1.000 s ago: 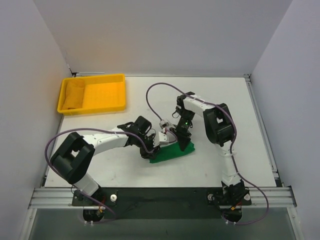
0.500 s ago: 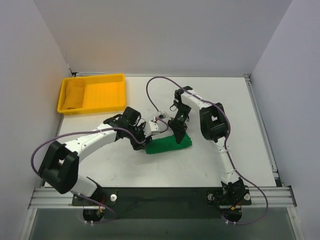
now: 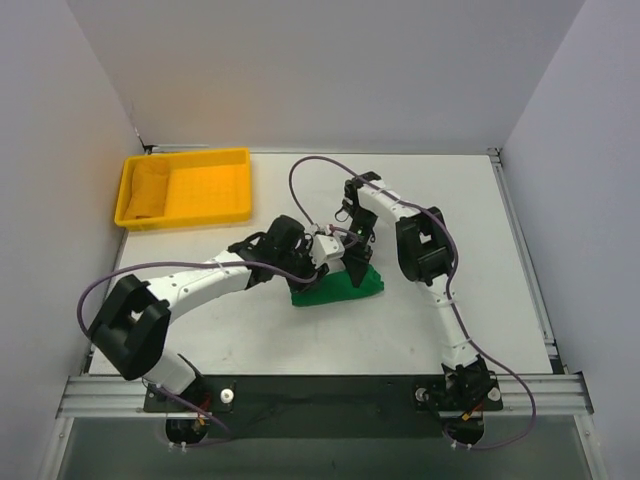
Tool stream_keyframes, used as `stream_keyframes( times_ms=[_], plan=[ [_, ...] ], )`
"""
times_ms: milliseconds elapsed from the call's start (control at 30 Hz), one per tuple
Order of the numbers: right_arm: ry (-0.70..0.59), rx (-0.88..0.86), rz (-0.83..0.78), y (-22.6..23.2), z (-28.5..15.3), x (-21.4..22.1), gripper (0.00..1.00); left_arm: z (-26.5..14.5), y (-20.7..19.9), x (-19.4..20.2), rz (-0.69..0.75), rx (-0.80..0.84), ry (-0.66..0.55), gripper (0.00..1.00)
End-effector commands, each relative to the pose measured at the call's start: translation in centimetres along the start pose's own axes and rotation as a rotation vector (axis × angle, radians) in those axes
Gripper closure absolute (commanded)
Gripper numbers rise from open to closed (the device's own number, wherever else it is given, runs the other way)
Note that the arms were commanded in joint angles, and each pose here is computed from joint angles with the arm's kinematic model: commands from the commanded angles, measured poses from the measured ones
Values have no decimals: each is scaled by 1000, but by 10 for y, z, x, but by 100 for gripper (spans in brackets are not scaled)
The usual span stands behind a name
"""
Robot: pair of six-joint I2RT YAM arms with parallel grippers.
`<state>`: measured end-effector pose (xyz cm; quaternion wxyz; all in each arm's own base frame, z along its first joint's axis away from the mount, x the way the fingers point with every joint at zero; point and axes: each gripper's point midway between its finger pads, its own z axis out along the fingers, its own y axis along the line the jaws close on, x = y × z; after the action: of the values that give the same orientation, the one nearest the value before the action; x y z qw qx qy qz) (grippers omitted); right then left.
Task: Roll the t-shirts
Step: Roll the T-shirt to the center of the board.
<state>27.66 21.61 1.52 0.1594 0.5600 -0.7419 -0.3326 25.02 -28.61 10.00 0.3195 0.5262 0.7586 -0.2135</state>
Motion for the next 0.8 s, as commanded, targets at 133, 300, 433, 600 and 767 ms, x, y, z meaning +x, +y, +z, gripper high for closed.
stream_keyframes(
  times_ms=[133,300,433,600,767],
  plan=[
    [230,-36,88,1,11,43,81,49,29,-18,-234,-98,-73,57],
    [235,-28,91,0,11,42,75,67,31,23,-283,-100,39,58],
    [170,-2,100,-2,7,41,0,69,25,32,-273,-81,53,60],
    [-145,58,177,13,-45,24,0,66,20,29,-238,-51,42,60],
    [-455,228,210,38,-118,34,0,63,17,28,-201,-31,35,60]
  ],
)
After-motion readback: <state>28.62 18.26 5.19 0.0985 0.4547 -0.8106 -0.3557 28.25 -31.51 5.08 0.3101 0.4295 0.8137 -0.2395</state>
